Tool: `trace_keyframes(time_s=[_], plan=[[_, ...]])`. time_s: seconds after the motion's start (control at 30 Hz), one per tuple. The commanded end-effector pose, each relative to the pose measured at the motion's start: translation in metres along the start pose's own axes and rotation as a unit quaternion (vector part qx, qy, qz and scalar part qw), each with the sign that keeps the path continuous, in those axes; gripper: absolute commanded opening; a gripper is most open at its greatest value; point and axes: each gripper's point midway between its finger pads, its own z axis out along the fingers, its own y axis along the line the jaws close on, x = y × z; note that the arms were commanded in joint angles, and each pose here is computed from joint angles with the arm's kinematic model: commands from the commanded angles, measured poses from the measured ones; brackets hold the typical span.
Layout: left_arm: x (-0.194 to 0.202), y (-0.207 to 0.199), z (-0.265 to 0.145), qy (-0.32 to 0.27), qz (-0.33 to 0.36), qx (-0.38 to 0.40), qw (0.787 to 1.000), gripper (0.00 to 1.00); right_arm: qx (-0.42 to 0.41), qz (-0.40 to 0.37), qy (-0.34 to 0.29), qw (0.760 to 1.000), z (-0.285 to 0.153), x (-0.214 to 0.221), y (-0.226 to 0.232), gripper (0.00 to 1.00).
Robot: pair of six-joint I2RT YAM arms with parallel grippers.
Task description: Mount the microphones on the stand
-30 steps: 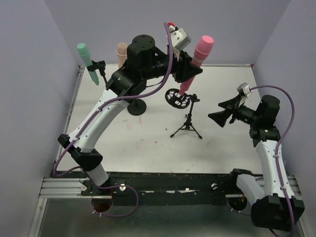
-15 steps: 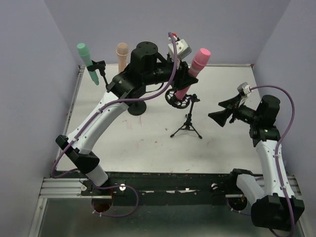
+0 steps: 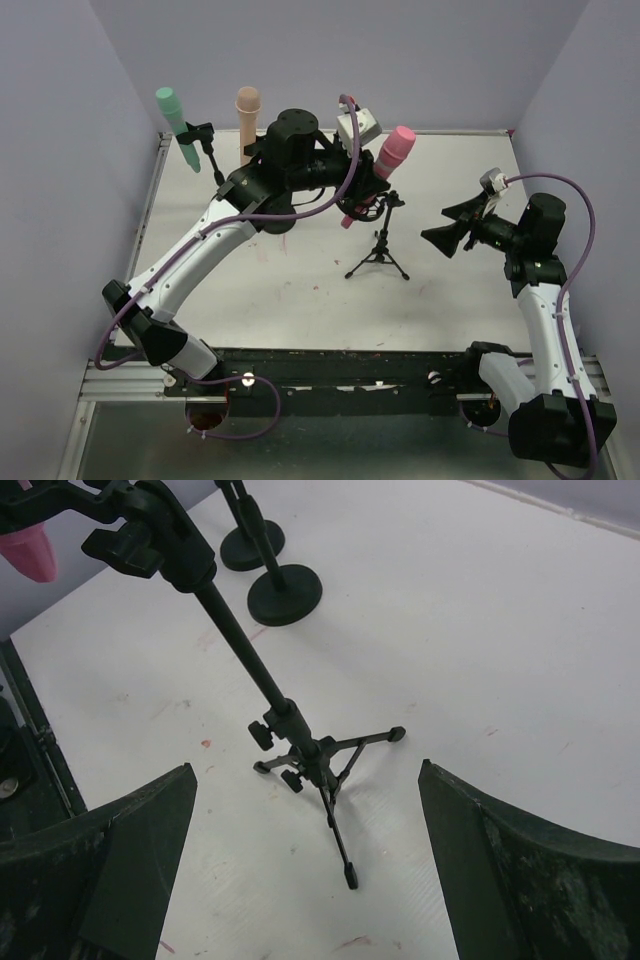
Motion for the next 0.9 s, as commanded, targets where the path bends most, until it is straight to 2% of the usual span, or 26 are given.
trace_keyframes(time_s=[0.0, 0.07, 0.37, 0.67, 0.8, 0.87], plan=[[-0.017, -0.008, -0.011, -0.038, 0.025, 0.007, 0.999, 0.05, -0.003, -0.002, -0.001, 1.000, 0.001, 0.003, -0.002, 1.00], [-0.011, -0.007, -0.010, -0.034, 0.024, 0.006, 0.999, 0.07, -0.003, -0.002, 0.000, 1.000, 0.002, 0.004, -0.003, 1.00], [-0.016, -0.003, -0.020, -0.051, 0.017, -0.022, 0.998, 0.57, -0.006, 0.001, 0.003, 1.000, 0.002, 0.007, -0.003, 1.00], [-0.030, -0.010, -0.041, -0.075, 0.021, -0.036, 0.996, 0.80, -0.032, -0.006, 0.010, 0.999, 0.003, 0.013, 0.002, 1.00], [-0.029, -0.016, -0.066, -0.096, 0.033, -0.053, 0.993, 0.96, -0.090, -0.027, 0.020, 0.995, 0.005, 0.029, 0.014, 1.00], [-0.012, -0.016, -0.086, -0.103, 0.037, -0.075, 0.991, 0.99, -0.138, -0.057, 0.021, 0.988, 0.004, 0.044, 0.024, 1.00]])
